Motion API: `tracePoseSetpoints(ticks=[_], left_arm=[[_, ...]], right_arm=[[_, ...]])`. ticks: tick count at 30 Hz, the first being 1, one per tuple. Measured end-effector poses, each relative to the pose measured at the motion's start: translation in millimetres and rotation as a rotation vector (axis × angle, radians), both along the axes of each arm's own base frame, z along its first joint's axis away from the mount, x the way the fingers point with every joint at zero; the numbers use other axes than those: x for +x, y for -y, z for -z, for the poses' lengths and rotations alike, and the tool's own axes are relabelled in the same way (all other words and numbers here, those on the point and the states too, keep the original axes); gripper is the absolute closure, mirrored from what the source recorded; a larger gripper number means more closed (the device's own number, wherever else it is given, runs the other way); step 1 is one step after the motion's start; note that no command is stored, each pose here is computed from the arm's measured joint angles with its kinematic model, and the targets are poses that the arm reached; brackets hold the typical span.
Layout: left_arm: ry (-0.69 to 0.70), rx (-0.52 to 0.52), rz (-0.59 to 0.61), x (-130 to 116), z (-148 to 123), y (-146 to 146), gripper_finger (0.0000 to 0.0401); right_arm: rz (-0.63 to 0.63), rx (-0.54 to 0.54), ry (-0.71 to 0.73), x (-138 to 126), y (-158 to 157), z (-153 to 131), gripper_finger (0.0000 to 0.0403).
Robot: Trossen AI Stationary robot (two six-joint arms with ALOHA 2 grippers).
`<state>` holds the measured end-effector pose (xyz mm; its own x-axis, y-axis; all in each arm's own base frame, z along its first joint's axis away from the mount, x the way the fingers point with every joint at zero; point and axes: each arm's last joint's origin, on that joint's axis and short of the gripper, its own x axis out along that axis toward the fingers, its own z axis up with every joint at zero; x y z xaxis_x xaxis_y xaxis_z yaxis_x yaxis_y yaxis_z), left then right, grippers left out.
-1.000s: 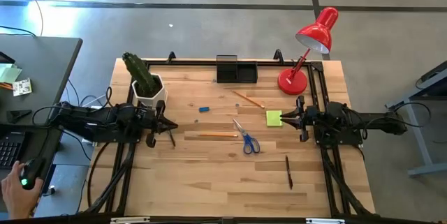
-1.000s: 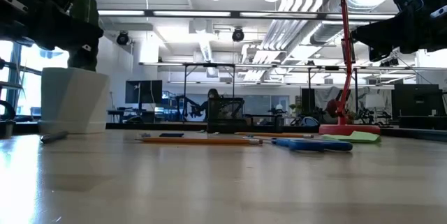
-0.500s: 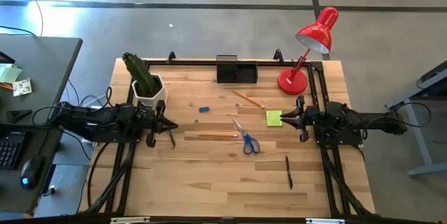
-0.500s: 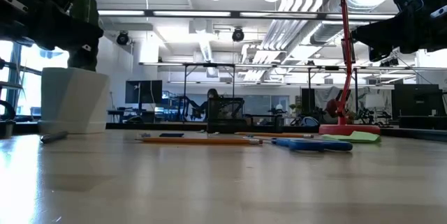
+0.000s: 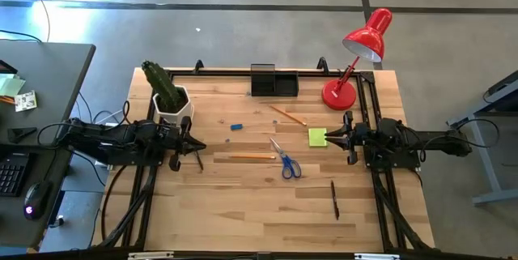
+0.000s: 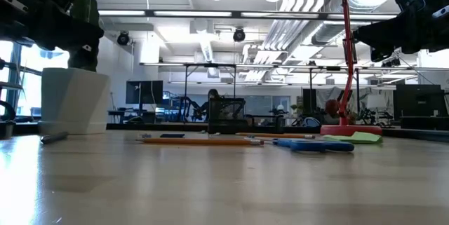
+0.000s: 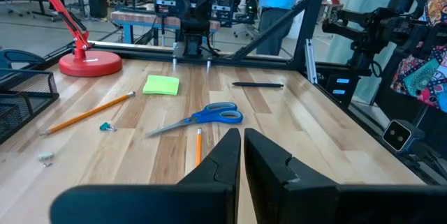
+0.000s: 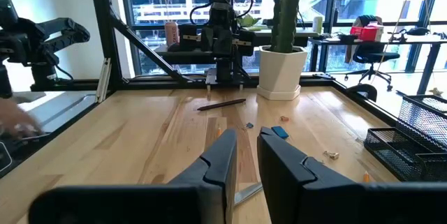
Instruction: Pick and place office supplies into organizer
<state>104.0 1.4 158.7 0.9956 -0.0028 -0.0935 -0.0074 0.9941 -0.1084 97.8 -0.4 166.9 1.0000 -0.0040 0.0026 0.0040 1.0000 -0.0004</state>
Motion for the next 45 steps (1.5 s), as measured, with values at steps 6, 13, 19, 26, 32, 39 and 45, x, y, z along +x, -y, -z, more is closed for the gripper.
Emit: tracePoseSetpoints(ticks=[6, 13, 19, 26, 32, 39, 45], left_arm=[[0.000, 0.000, 0.000, 0.0, 0.0, 0.0, 0.0389], [0.000, 0.000, 0.000, 0.0, 0.0, 0.0, 0.0389], [-0.001, 0.112, -0.022, 0.0, 0.0, -0.9, 0.0389], [-0.002, 0.292, -0.029, 0.0, -0.6, -1.6, 0.0389], [0.001, 0.253, -0.020, 0.0, -0.6, -1.3, 0.0389], [0.005, 0.090, -0.023, 0.0, -0.6, -0.9, 0.0389], [0.021, 0.007, -0.032, 0.1, -2.1, -0.9, 0.0389]], right_arm=[[0.000, 0.000, 0.000, 0.0, 0.0, 0.0, 0.0350], [0.000, 0.000, 0.000, 0.0, 0.0, -0.1, 0.0350], [0.000, 0.000, 0.000, 0.0, 0.0, 0.0, 0.0350], [0.000, 0.000, 0.000, 0.0, 0.0, 0.0, 0.0350], [0.000, 0.000, 0.000, 0.0, 0.0, 0.0, 0.0350], [0.007, -0.108, 0.000, 0.0, 0.2, -0.1, 0.0350], [0.008, -0.208, -0.001, 0.0, 0.2, -0.2, 0.0350]])
